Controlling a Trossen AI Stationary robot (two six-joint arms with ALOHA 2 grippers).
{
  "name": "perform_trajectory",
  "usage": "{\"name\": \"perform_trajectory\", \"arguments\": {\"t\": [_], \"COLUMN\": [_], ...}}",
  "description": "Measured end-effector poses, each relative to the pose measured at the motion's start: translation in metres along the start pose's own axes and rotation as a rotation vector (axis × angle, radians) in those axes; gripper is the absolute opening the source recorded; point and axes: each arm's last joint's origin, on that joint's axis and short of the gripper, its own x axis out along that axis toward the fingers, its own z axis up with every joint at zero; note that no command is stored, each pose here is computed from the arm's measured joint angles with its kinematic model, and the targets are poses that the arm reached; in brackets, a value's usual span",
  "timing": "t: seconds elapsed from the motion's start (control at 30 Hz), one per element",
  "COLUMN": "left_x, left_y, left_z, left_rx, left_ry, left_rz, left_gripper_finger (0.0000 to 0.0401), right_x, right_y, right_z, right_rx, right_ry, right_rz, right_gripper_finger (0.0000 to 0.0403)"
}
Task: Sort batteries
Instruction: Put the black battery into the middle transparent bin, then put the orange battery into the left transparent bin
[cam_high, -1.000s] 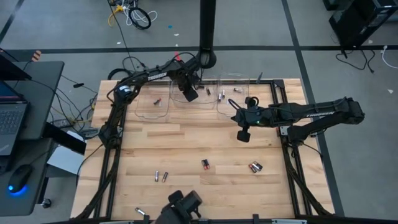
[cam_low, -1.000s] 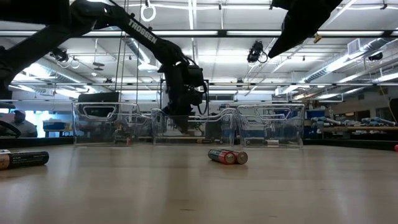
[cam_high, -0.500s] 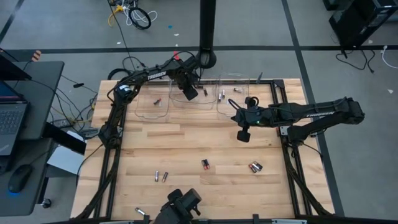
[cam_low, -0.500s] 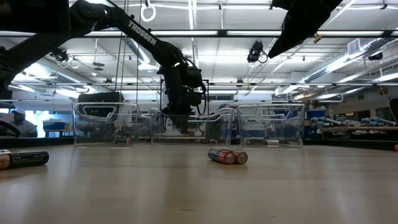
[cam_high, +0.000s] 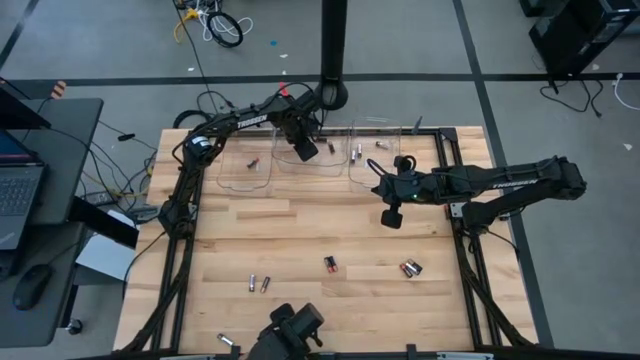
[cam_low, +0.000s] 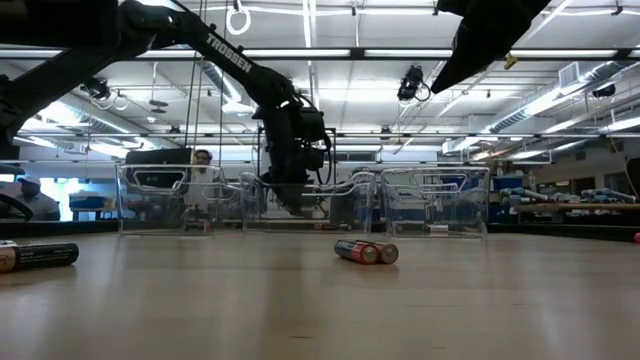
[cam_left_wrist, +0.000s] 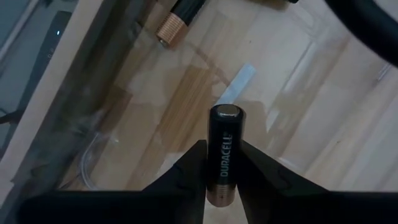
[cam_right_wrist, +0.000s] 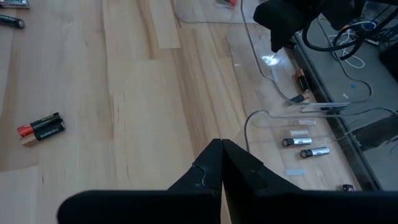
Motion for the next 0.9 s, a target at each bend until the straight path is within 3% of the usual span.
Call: {"name": "perform_trajectory", "arguments": {"t": [0.33,0.57,0.7,0.9], "left_x": [0.001,-0.002,-0.023,-0.074], "left_y": [-0.001,-0.003,-0.006,-0.028], "left_z": [0.000,0.001,0.014,0.031], "left_rx": [0.028,0.091,0.134,0.195], "left_ry": [0.004,0.024,-0.052,-0.247], "left_rz": [0.007,0.075,0.108,0.157], "left_gripper_finger": [0.0110,0.0053,0.0009,0.0013], "right_x": [0.000,0.000,0.000,-0.003], "right_y": [0.000,0.000,0.000,0.001], "right_z": [0.000,0.000,-0.002,-0.004], "right_rx": [0.000,-0.001,-0.008,-0.026], "right_ry": [0.001,0.001,0.020,0.031], "right_rz": [0.003,0.003,0.002,0.009], "right_gripper_finger": [0.0017,0.0018,0.0021,0.0012]}}
